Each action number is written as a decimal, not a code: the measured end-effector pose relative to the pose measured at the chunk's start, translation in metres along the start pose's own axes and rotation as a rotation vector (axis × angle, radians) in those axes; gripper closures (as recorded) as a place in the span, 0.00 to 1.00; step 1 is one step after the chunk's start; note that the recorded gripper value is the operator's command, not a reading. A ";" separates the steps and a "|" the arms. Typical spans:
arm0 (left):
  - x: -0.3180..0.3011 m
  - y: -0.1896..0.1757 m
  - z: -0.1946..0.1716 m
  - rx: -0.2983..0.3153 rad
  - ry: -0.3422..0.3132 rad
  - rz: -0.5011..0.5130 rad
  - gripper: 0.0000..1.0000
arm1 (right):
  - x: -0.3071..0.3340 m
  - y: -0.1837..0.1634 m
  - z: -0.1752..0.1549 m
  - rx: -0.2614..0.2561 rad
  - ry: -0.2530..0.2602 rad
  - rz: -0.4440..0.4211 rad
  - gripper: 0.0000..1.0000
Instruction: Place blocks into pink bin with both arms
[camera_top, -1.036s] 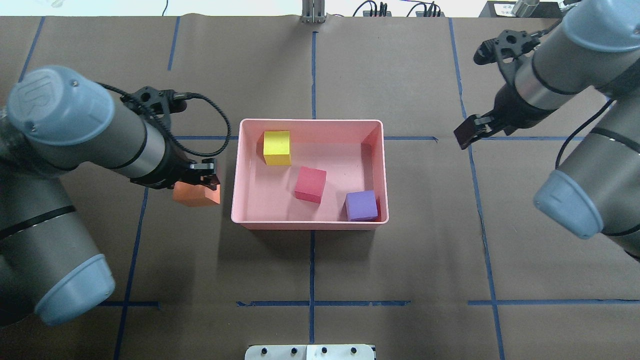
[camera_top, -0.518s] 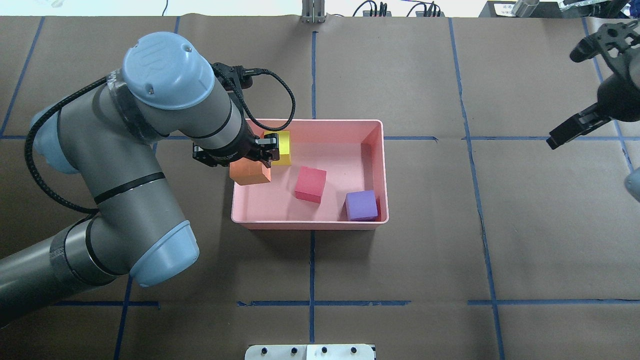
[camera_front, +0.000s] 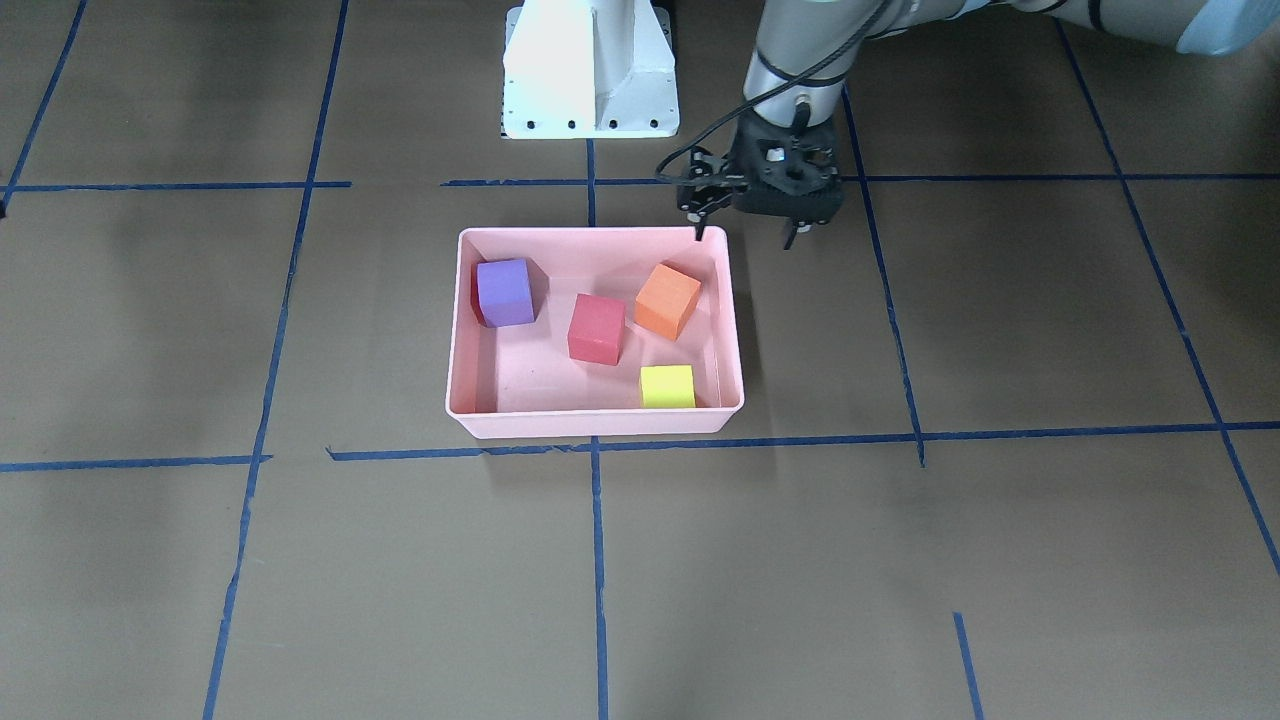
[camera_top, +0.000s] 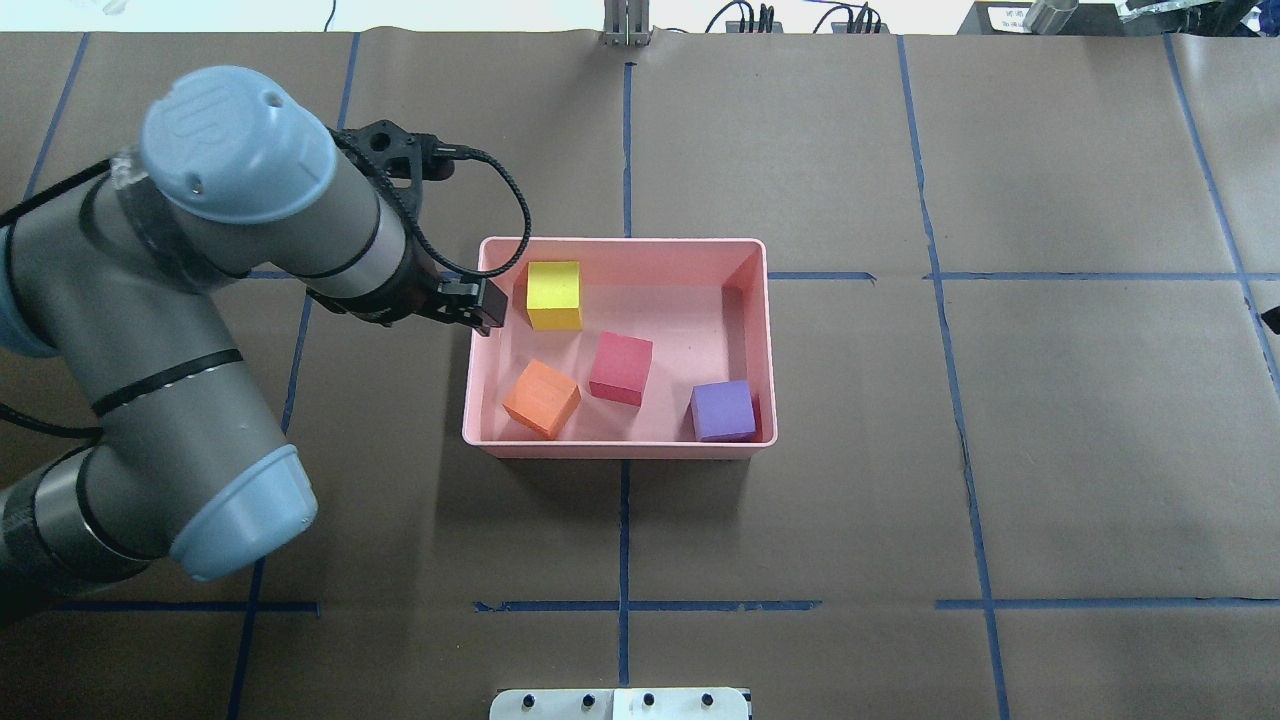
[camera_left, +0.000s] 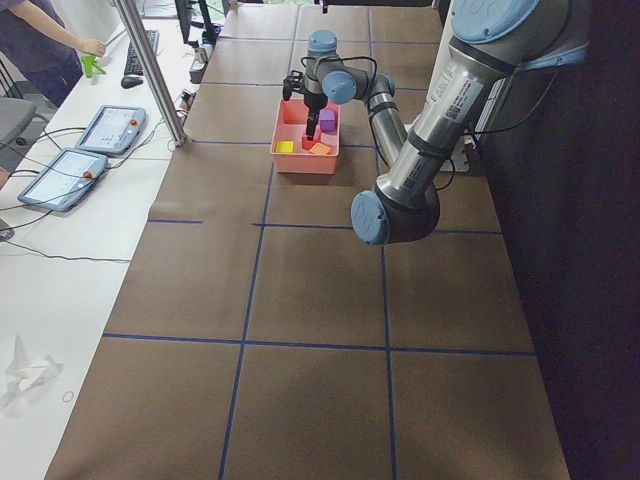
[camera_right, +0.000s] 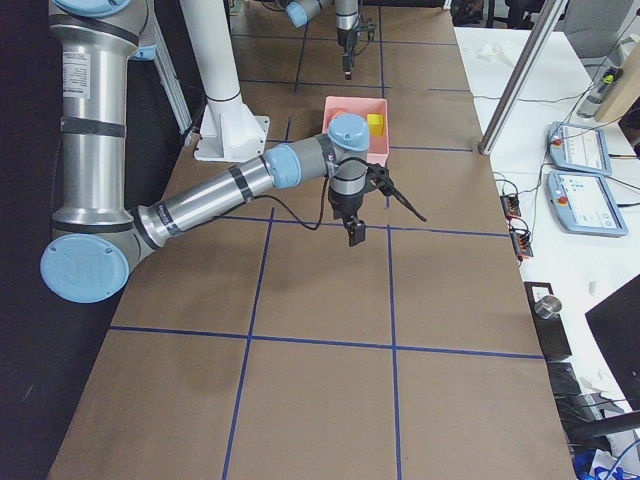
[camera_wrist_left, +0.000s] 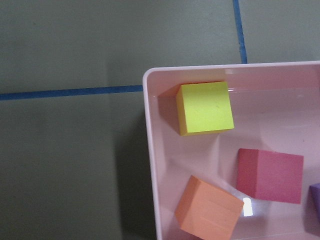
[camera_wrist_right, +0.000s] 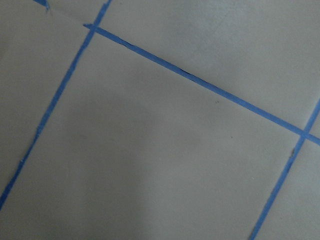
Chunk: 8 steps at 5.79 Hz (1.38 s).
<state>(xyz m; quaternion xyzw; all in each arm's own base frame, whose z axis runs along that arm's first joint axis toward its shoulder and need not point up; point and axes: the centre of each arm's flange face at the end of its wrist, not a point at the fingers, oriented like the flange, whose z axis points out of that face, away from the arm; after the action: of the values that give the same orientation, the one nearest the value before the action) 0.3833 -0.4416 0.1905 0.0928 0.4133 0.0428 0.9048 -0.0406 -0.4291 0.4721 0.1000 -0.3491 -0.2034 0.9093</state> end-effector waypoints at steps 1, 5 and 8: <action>-0.051 -0.011 -0.007 -0.020 -0.016 0.076 0.00 | 0.037 0.035 0.005 -0.014 -0.013 0.037 0.00; -0.380 -0.021 -0.053 -0.124 -0.051 0.191 0.00 | 0.136 0.128 0.031 -0.044 -0.062 0.212 0.00; -0.554 0.071 -0.067 -0.164 -0.047 0.033 0.00 | 0.136 0.128 0.031 -0.030 -0.094 0.226 0.00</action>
<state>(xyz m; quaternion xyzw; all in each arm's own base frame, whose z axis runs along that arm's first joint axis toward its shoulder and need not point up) -0.0298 -0.4492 0.5719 0.0261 0.3857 0.0890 0.9179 0.0683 -0.3750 0.6174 0.0367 -0.3971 -0.1095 0.9105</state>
